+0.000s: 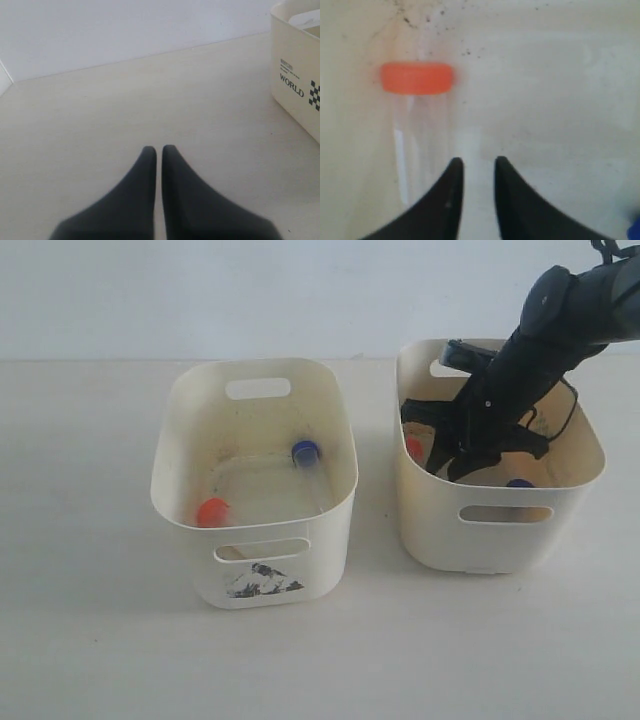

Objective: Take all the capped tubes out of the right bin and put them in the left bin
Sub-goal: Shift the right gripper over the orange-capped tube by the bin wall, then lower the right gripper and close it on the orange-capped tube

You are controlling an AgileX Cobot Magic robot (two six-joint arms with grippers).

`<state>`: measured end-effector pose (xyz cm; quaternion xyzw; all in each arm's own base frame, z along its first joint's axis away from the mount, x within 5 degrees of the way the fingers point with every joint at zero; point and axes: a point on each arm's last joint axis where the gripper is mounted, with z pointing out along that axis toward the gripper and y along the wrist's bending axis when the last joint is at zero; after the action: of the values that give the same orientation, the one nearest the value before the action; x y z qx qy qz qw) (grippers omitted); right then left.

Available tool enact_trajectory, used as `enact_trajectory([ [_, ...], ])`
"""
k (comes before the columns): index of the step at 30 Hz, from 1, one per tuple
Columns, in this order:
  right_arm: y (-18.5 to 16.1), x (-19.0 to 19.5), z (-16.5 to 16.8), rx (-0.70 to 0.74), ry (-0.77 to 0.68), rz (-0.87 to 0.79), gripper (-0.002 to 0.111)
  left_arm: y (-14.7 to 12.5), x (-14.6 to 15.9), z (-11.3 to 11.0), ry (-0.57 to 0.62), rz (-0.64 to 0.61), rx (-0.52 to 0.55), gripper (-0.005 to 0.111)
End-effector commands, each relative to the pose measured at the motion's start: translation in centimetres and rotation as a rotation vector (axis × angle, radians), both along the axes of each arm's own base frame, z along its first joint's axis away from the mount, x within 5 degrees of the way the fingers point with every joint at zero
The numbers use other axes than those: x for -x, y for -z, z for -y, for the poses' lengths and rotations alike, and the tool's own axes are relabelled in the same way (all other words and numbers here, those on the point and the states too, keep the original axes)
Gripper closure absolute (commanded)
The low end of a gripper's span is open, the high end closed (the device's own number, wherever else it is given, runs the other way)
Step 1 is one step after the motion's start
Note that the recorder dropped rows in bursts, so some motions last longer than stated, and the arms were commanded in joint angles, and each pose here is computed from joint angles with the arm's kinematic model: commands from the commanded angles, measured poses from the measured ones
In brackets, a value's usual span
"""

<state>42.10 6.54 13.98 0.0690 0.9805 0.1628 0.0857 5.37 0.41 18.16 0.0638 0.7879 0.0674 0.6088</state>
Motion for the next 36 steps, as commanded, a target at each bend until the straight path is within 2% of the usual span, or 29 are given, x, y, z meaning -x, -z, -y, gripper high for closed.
enact_trajectory([
  [1,-0.4,-0.3,0.0,-0.021,0.022,0.040,0.047,-0.2,0.0,0.0,0.000,0.008,0.014,0.102],
  [2,-0.4,-0.3,0.0,-0.022,0.030,0.045,0.041,-0.2,0.0,0.0,0.000,0.008,0.014,0.102],
  [4,-0.4,-0.4,0.1,-0.023,0.042,0.053,0.039,-0.2,0.0,0.0,0.000,0.008,0.014,0.102],
  [11,-0.7,-0.7,-0.5,-0.110,0.116,0.056,0.039,-0.2,0.0,0.0,0.000,0.008,0.014,0.102],
  [27,-0.7,-0.4,-0.6,-0.112,0.101,0.029,0.039,-0.2,0.0,0.0,0.000,0.008,0.014,0.102],
  [36,2.5,-0.5,-0.6,-0.091,0.097,-0.038,0.039,-0.2,0.0,0.0,0.000,0.008,0.014,0.102],
])
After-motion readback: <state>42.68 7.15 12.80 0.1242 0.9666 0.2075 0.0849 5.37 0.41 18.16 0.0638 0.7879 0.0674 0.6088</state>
